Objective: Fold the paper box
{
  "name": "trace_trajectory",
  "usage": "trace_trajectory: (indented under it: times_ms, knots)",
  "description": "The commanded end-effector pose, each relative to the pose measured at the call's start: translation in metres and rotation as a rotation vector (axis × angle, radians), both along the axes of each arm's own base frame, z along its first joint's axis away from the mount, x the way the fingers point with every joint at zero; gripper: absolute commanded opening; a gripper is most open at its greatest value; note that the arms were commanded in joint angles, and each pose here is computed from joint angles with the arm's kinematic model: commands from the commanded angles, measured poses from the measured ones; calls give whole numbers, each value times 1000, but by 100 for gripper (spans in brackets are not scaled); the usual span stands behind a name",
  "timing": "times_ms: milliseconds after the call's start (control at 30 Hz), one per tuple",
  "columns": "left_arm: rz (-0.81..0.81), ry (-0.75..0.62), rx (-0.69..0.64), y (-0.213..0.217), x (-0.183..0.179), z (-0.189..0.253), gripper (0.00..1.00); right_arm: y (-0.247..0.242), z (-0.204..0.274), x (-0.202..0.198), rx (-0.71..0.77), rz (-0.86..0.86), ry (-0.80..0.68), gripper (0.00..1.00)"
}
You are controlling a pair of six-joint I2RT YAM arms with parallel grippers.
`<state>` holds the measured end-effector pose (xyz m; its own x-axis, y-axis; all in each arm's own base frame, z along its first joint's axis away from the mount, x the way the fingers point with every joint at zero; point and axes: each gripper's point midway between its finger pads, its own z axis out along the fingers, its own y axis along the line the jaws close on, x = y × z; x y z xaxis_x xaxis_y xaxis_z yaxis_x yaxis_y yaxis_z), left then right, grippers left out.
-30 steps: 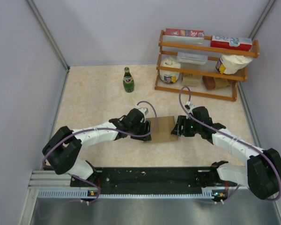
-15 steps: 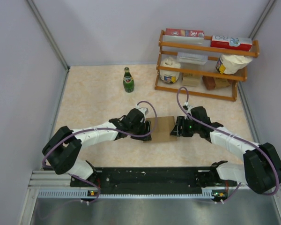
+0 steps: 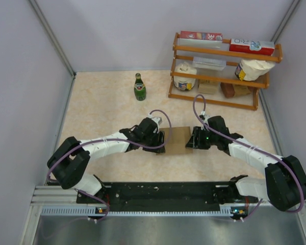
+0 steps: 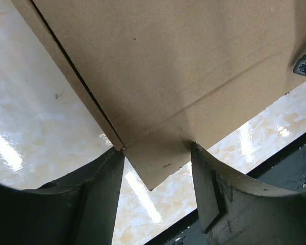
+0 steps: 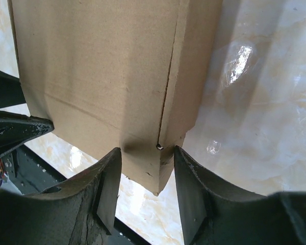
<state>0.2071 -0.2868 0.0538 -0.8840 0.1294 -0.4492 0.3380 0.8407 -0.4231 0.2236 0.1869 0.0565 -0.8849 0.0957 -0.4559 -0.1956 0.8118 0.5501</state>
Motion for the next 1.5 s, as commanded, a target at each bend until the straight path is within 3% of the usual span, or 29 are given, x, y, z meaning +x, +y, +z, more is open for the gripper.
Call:
trace_trajectory:
  times_ms: [0, 633, 933, 1133, 1467]
  knots:
    - [-22, -45, -49, -15, 11, 15, 59, 4, 11, 9, 33, -5, -32, 45]
    - [-43, -44, -22, -11, 9, -3, 59, -3, 1, 12, -7, -25, -33, 46]
    - [-40, -47, -20, -10, 10, -2, 59, -9, 11, 21, -48, -43, -69, 60]
    - [-40, -52, -14, -9, 10, 0, 59, -13, 26, 38, -83, -77, -114, 63]
    - [-38, -51, -13, -8, 10, 0, 59, -9, 48, 80, -68, -145, -149, 54]
